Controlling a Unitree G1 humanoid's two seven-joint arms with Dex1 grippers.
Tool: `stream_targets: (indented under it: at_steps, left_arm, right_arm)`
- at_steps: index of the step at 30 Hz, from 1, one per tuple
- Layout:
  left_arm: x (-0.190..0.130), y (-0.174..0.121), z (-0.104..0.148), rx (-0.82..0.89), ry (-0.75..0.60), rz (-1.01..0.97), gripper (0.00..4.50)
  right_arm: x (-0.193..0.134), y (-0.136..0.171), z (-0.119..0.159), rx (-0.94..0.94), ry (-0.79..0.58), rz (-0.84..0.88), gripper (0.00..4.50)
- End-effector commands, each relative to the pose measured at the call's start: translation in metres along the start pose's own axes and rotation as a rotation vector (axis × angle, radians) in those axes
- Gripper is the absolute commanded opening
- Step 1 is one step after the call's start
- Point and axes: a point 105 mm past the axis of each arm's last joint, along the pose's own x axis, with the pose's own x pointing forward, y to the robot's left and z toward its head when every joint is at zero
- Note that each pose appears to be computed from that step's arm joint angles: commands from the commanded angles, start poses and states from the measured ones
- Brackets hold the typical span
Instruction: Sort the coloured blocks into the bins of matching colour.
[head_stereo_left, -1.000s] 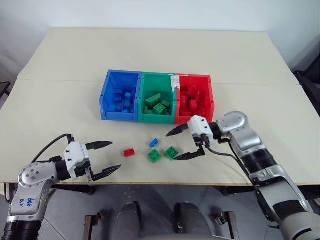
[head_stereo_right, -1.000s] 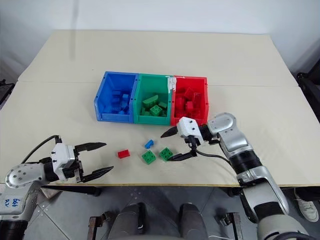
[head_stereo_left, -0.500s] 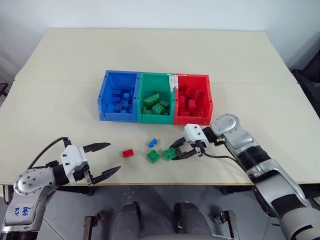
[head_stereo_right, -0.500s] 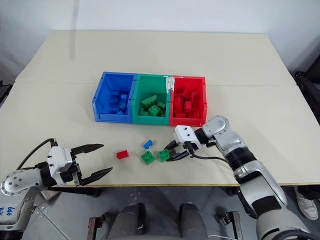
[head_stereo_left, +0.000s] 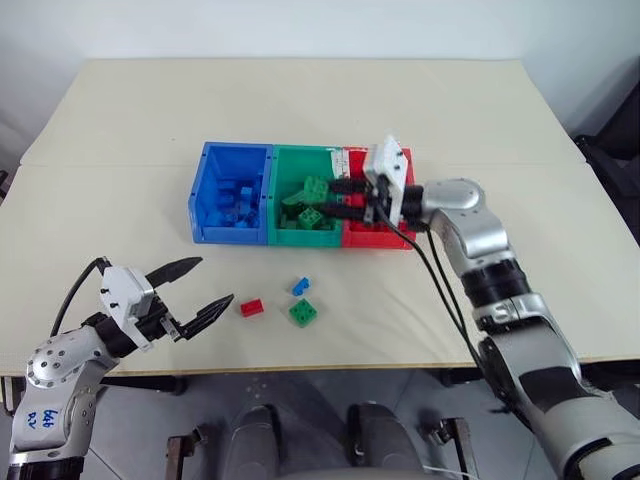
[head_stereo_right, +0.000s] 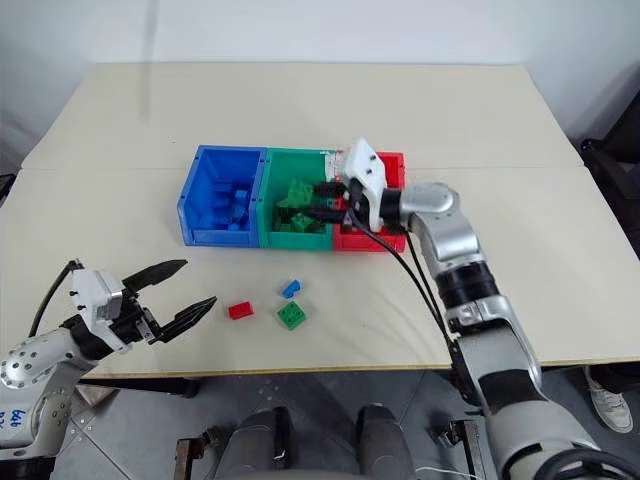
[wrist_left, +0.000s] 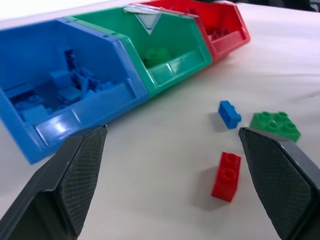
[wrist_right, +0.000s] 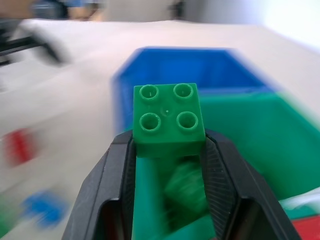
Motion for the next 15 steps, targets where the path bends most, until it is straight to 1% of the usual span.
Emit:
stream_targets:
  at_steps: [1,2,5,8,9,12,15]
  left_arm:
    - [0.0,0.001,0.015,0.019,-0.054,0.011,4.5]
    - [-0.001,0.0,0.015,0.016,-0.052,0.009,4.5]
    - [-0.003,-0.001,0.014,0.004,-0.044,0.006,4.5]
    - [-0.005,0.0,0.011,0.017,-0.028,0.017,4.5]
    - [-0.005,0.0,0.011,0.02,-0.027,0.017,4.5]
    - [-0.003,-0.001,0.007,0.047,-0.004,-0.022,4.5]
    - [0.0,-0.002,0.003,0.067,0.013,-0.069,4.5]
  right_arm:
    - [0.003,-0.018,0.004,-0.018,-0.003,-0.104,1.79]
    - [0.004,-0.02,0.005,-0.02,-0.007,-0.111,2.2]
    - [0.005,-0.021,0.007,-0.017,-0.022,-0.107,3.19]
    - [-0.002,-0.02,0.013,-0.044,-0.071,-0.097,4.23]
    - [-0.005,-0.019,0.015,-0.052,-0.087,-0.091,4.44]
    - [-0.025,0.001,0.022,-0.074,-0.173,0.04,4.44]
    - [-0.046,0.023,0.019,-0.069,-0.188,0.148,4.44]
